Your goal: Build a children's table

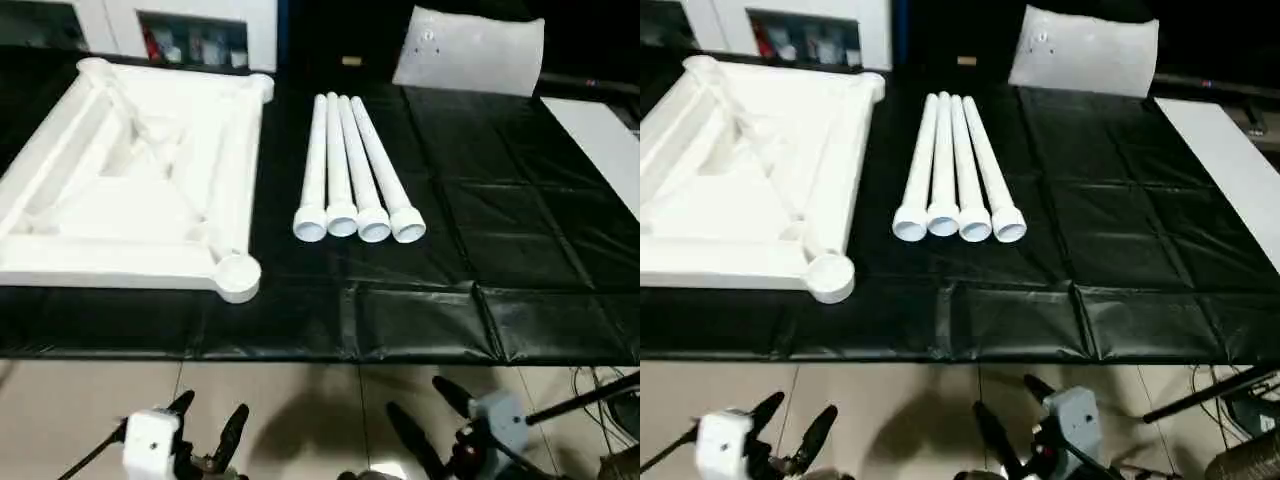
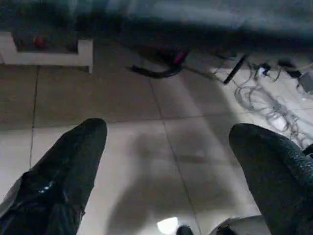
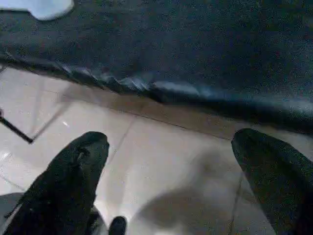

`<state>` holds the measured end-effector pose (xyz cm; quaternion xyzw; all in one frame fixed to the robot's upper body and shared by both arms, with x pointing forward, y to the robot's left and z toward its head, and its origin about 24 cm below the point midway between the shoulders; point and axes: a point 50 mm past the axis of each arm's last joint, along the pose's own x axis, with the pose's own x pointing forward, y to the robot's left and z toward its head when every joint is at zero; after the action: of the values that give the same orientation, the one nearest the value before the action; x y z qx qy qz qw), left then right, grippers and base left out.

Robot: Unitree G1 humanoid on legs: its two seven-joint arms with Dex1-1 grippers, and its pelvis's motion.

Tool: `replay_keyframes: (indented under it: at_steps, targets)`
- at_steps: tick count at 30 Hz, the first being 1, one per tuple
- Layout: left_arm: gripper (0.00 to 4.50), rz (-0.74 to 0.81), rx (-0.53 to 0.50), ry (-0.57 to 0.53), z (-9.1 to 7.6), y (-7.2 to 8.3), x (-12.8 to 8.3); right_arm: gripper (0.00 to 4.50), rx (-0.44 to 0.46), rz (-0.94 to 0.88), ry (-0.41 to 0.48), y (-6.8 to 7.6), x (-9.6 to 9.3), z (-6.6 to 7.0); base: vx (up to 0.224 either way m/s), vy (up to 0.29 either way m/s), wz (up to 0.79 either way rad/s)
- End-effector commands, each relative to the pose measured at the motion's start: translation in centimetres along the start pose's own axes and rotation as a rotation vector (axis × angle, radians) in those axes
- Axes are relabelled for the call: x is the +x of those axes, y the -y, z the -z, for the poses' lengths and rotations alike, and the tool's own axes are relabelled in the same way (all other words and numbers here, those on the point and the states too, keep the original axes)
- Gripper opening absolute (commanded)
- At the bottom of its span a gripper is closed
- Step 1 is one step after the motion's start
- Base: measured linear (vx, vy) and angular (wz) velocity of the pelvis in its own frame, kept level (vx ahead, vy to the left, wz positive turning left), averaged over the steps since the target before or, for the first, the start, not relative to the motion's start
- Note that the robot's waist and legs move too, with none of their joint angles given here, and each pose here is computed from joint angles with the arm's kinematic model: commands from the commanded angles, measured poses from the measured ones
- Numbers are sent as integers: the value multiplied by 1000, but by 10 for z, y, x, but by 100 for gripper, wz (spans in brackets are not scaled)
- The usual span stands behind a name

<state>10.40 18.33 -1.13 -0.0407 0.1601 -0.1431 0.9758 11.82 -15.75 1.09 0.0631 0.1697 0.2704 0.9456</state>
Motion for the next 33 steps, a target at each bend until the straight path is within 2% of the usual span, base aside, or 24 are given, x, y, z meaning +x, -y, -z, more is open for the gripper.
replay_keyframes:
  at_steps: [1,3,4,6,10,11,12,15,17,19,21,22,24,27,29,32,33]
  targets:
    - [446,27,4,41,-17,10,-9,450,-24,-26,31,-6,-7,-20,0,0,0]
    - [446,48,14,69,-29,15,-13,450,-28,-26,55,-8,-8,-32,0,0,0]
    - [446,62,27,89,-36,17,-13,450,-59,-15,73,-6,-7,-39,0,0,0]
    - [446,83,62,149,-56,20,-9,450,-90,10,131,-1,-2,-57,0,0,0]
    - [446,69,99,244,-86,19,2,450,-145,58,211,9,12,-82,0,0,0]
    - [446,63,118,289,-100,18,9,450,-166,82,255,12,21,-94,0,0,0]
    - [446,64,125,308,-107,18,12,450,-166,86,273,13,25,-100,0,0,0]
    - [446,70,146,349,-126,15,14,450,-190,107,301,13,33,-111,0,0,0]
    - [446,59,165,413,-154,8,18,450,-200,124,329,11,43,-125,0,0,0]
    - [446,35,159,432,-163,4,24,450,-184,134,330,11,49,-128,0,0,0]
    - [446,-61,119,434,-173,-4,47,450,-143,210,325,18,61,-131,0,0,0]
    - [446,-61,119,434,-173,-4,47,450,-143,210,325,18,61,-131,0,0,0]
    - [446,-86,87,417,-173,-4,63,450,-213,310,293,28,69,-128,0,0,0]
    - [446,-98,140,404,-178,-4,75,450,-268,371,301,33,73,-132,0,0,0]
    - [446,-116,155,391,-182,-6,82,450,-239,411,312,36,78,-136,0,0,0]
    - [446,-128,124,367,-184,-7,89,450,-114,343,252,30,92,-138,0,0,0]
    - [446,-128,124,364,-183,-7,90,450,-111,340,253,29,92,-139,0,0,0]
